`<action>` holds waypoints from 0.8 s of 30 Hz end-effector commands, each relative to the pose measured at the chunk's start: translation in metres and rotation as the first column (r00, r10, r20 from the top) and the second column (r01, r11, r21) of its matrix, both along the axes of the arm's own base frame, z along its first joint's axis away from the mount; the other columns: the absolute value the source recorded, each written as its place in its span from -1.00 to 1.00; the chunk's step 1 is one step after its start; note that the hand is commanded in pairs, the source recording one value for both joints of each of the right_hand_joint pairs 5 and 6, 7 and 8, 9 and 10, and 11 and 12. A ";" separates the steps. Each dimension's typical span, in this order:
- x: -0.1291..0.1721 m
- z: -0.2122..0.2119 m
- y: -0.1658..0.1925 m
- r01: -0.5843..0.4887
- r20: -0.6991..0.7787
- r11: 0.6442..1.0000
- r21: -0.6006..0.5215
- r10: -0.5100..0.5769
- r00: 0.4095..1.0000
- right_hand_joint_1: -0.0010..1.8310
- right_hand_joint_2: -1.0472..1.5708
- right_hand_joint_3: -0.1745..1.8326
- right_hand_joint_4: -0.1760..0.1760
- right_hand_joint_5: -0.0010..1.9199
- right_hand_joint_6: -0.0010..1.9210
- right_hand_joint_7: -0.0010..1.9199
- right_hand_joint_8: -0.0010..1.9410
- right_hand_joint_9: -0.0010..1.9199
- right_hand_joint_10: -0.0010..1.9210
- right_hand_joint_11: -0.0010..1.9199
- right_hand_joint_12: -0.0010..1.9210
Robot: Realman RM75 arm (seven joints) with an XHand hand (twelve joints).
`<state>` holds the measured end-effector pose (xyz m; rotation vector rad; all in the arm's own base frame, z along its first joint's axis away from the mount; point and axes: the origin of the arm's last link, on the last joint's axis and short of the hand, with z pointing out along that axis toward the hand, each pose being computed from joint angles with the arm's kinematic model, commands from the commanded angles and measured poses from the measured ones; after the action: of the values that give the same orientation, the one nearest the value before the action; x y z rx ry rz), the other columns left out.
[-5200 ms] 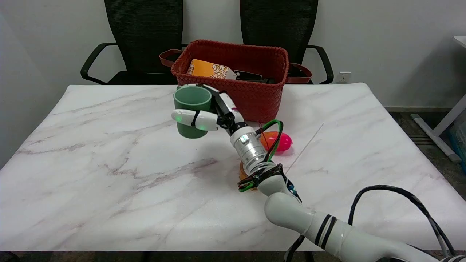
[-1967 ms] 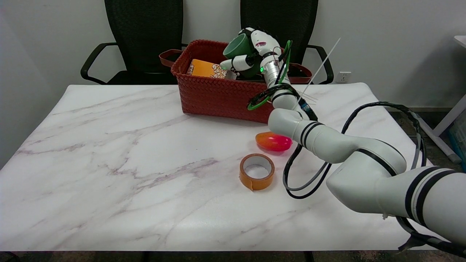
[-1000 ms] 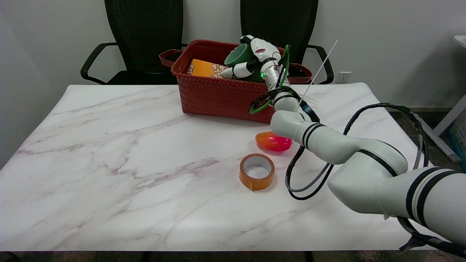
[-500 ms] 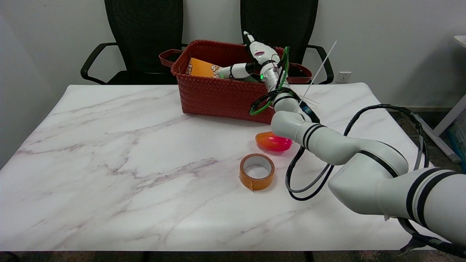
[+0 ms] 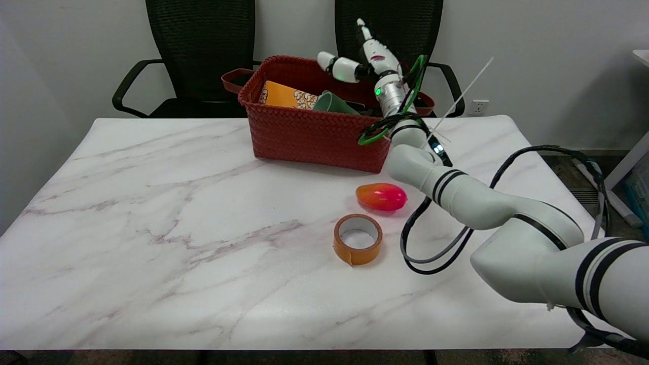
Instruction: Place the green mug into the brown storage basket.
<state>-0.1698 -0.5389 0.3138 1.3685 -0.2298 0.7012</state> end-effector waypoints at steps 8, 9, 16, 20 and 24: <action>0.036 0.118 0.129 -0.359 0.276 0.907 -0.221 0.412 0.868 -0.52 0.42 -0.51 0.00 -1.00 -1.00 -0.83 -0.83 -0.83 -0.83 -0.86 -0.86; 0.037 0.123 0.139 -0.375 0.287 0.895 -0.240 0.435 0.854 -0.52 0.43 -0.51 0.00 -1.00 -1.00 -0.83 -0.83 -0.83 -0.83 -0.85 -0.85; 0.016 0.133 0.189 -0.396 0.271 0.860 -0.322 0.485 0.832 -0.50 0.44 -0.53 0.00 -1.00 -1.00 -0.83 -0.83 -0.83 -0.83 -0.85 -0.85; 0.010 0.122 0.208 -0.414 0.272 0.851 -0.324 0.503 0.820 -0.49 0.44 -0.59 0.00 -1.00 -1.00 -0.82 -0.82 -0.81 -0.81 -0.82 -0.82; 0.005 0.105 0.221 -0.421 0.293 0.856 -0.300 0.503 0.813 -0.48 0.44 -0.61 0.00 -1.00 -1.00 -0.82 -0.82 -0.79 -0.79 -0.80 -0.80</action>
<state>-0.1597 -0.4147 0.4126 1.1497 -0.1747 1.2066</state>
